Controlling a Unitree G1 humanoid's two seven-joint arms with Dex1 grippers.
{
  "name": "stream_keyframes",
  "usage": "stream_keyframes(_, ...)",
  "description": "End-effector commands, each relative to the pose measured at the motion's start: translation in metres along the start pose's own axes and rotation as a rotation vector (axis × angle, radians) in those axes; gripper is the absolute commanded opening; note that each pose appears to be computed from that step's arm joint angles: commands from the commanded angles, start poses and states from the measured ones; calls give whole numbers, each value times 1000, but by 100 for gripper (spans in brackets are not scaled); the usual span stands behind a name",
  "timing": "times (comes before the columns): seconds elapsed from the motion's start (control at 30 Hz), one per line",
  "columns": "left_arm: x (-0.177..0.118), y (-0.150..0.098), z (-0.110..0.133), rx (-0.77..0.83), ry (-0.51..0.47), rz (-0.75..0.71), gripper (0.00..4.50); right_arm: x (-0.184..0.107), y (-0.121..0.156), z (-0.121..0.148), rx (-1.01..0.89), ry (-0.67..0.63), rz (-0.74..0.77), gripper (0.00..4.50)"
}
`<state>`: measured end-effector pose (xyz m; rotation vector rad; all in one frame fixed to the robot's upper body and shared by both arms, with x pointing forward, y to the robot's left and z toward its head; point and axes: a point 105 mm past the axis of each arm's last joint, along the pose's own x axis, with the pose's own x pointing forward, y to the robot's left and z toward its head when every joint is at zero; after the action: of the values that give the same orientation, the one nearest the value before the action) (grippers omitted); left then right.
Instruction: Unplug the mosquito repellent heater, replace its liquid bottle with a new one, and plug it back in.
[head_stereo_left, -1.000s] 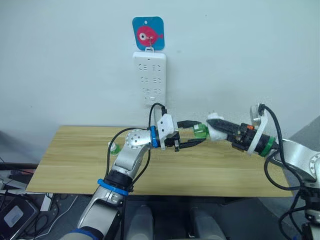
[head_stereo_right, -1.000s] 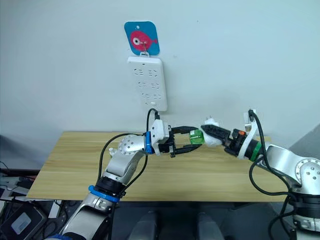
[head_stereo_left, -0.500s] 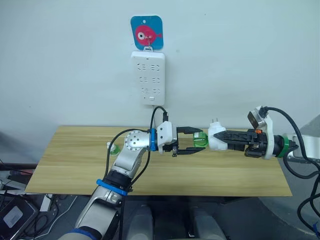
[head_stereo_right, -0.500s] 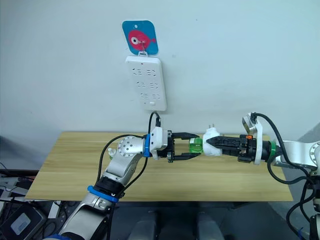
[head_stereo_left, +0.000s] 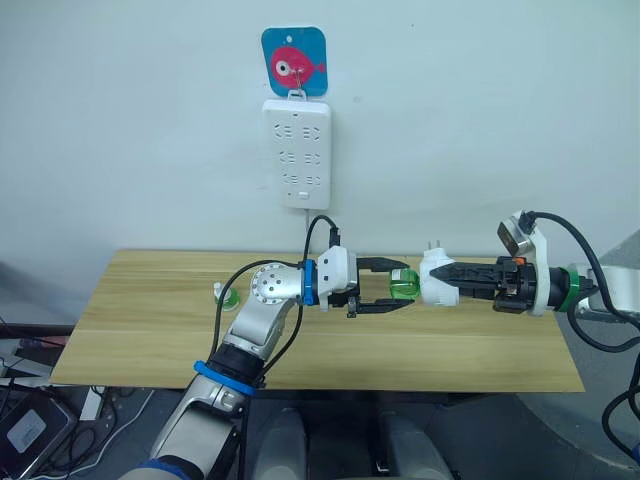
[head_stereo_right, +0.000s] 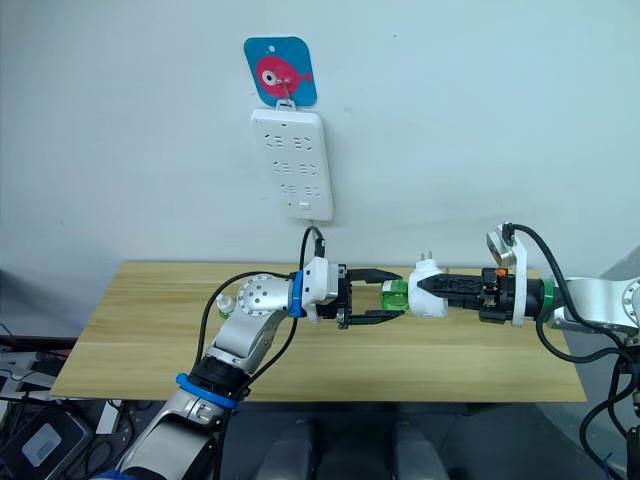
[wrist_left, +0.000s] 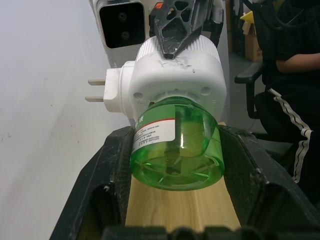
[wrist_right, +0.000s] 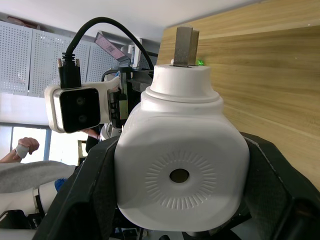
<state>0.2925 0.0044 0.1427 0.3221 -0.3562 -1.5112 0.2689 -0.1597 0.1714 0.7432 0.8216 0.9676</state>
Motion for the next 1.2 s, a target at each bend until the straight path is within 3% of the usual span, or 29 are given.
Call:
stream_keyframes(0.03, 4, 3, 9, 12, -22, -1, 229, -1, 18, 0, -61, 16, 49, 298)
stream_keyframes(0.1, 3, 5, 9, -105, -29, 14, 229, 0, 19, 0, -86, 26, 36, 298)
stream_keyframes(0.23, -6, -1, 12, -850, -66, -48, 229, 0, 24, -7, -167, 85, 24, 298)
stream_keyframes(0.3, -11, -4, 8, -1123, -31, -71, 229, 1, 25, -9, -184, 104, 29, 298)
stream_keyframes(0.4, -21, -3, 11, -1419, -86, -141, 229, 1, 26, -12, -206, 134, 37, 298)
stream_keyframes(0.47, -24, -5, 9, -1504, -83, -169, 229, 2, 27, -12, -213, 142, 43, 298)
stream_keyframes(0.57, -22, -8, 10, -1505, -67, -185, 229, 2, 28, -11, -213, 138, 56, 298)
stream_keyframes(0.6, -21, -5, 11, -1501, -96, -173, 303, 2, 28, -9, -210, 131, 61, 298)
stream_keyframes(0.73, -27, 13, 5, -1512, -157, -67, 419, 0, 28, -8, -210, 116, 62, 298)
stream_keyframes(0.77, -30, 18, 3, -1496, -163, -35, 448, 0, 28, -8, -209, 113, 64, 298)
stream_keyframes(0.83, -41, 28, 2, -1407, -159, 31, 448, -2, 28, -8, -199, 103, 70, 298)
stream_keyframes(0.93, -52, 36, 14, -1140, -128, 70, 448, -8, 21, -3, -173, 60, 43, 298)
stream_keyframes(1.0, -53, 25, 25, -788, -38, 21, 448, -15, 16, 6, -135, 7, 36, 298)
stream_keyframes(1.07, -51, 12, 29, -331, 56, -31, 448, -23, 12, 20, -93, -62, 38, 298)
stream_keyframes(1.2, -50, 11, 27, 344, 63, 51, 448, -29, 6, 36, -60, -125, 23, 298)
